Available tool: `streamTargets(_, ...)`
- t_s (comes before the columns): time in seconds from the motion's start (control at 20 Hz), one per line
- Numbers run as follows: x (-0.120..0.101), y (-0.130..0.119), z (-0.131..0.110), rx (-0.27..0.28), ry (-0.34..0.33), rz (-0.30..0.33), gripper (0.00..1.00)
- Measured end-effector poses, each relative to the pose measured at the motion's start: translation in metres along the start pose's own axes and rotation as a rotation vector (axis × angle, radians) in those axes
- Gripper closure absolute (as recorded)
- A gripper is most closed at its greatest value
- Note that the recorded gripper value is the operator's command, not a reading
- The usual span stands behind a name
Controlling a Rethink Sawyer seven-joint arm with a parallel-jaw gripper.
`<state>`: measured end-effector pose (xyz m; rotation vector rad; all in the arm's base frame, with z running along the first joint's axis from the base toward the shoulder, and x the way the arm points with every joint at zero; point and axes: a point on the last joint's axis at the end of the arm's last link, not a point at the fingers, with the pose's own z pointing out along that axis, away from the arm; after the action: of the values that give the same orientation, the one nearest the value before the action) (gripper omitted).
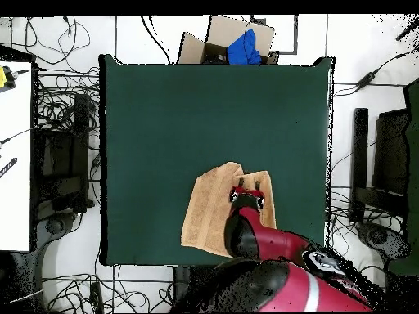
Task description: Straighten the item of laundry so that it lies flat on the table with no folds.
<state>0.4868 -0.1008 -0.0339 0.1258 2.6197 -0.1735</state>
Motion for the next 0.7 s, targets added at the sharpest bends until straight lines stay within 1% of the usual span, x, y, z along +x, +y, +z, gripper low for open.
streamTargets(0.05, -0.001, -0.004, 0.002, -0.001, -0.007, -0.006, 0.00)
streamTargets(0.15, -0.006, -0.022, 0.011, -0.015, -0.043, -0.044, 0.00)
streamTargets(0.25, -0.010, -0.030, 0.017, -0.029, -0.065, -0.067, 0.00)
streamTargets(0.5, -0.027, -0.053, 0.037, -0.092, -0.136, -0.164, 0.00)
streamTargets(0.6, -0.032, -0.058, 0.044, -0.113, -0.142, -0.190, 0.00)
streamTargets(0.65, -0.036, -0.062, 0.050, -0.131, -0.136, -0.206, 0.00)
streamTargets(0.7, -0.037, -0.064, 0.053, -0.138, -0.130, -0.211, 0.00)
